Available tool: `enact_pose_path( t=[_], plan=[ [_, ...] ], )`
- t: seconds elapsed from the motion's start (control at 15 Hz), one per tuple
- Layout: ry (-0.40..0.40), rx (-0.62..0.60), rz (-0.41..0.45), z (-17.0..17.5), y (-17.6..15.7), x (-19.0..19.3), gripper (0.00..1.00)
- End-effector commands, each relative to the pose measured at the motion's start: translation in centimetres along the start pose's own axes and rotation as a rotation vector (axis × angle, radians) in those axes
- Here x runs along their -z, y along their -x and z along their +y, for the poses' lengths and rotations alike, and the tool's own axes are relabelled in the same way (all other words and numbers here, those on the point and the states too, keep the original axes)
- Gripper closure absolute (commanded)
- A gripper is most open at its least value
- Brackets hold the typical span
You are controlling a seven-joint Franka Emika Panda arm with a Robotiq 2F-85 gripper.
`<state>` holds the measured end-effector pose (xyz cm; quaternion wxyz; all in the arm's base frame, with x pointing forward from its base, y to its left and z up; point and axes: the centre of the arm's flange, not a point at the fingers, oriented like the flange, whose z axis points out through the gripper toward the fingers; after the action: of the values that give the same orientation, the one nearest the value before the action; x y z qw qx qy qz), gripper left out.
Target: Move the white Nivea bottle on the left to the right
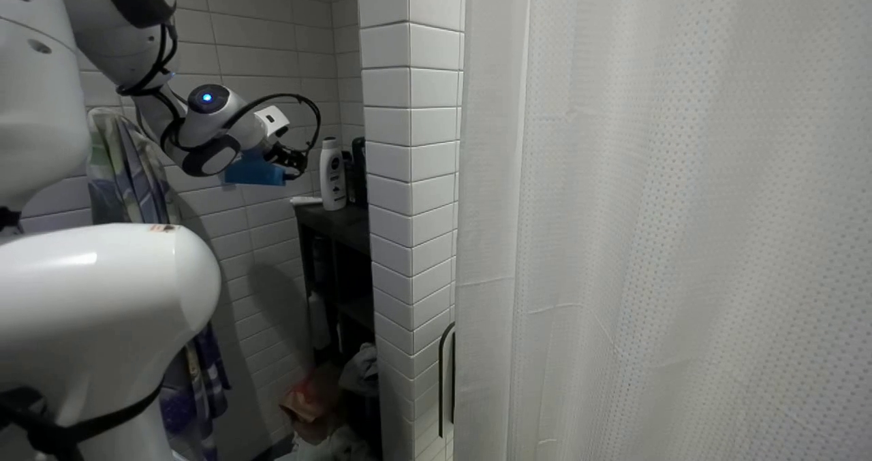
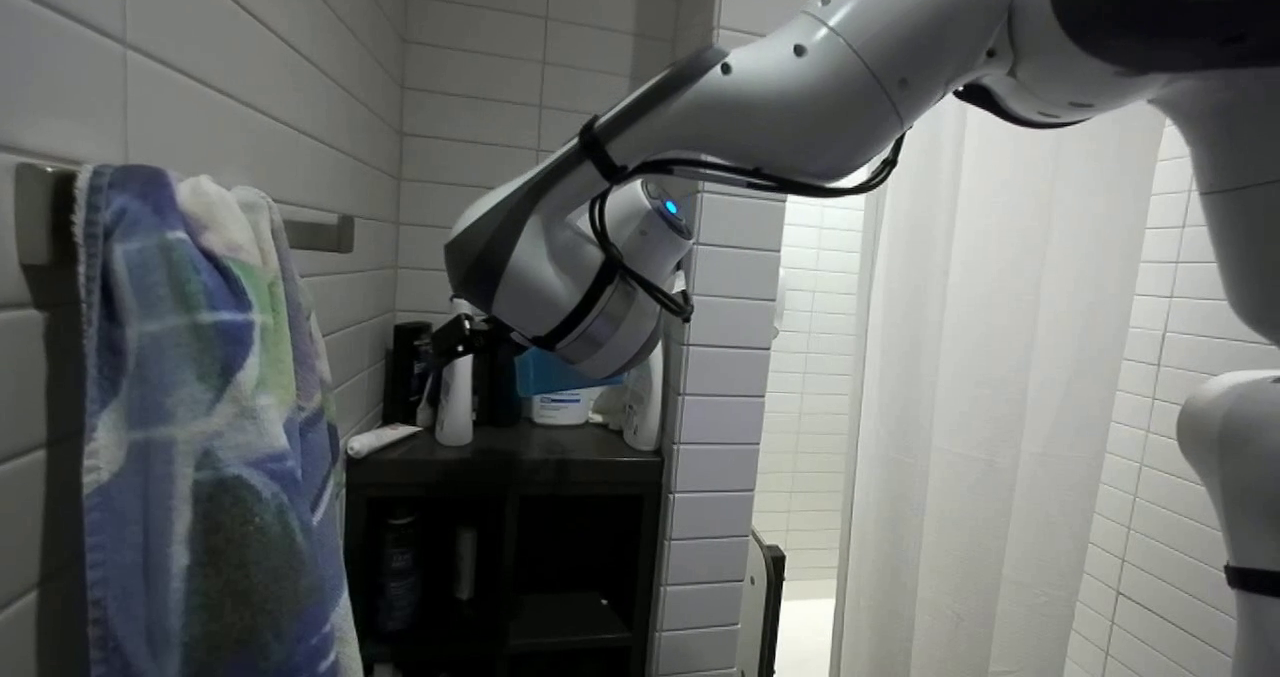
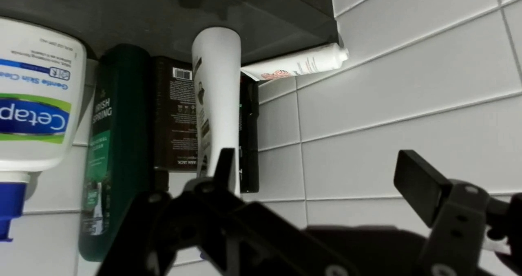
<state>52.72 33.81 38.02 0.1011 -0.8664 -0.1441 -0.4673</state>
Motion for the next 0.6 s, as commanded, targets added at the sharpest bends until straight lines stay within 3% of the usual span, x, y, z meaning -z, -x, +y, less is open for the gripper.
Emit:
enact_pose_path(
  t=[0.0, 0.53],
  plan=[
    [0.009, -0.026, 0.031, 1.2, 0.3, -2.8, 0.00],
    [0.006, -0.037, 0.097, 2.0, -0.6, -7.6, 0.00]
  ],
)
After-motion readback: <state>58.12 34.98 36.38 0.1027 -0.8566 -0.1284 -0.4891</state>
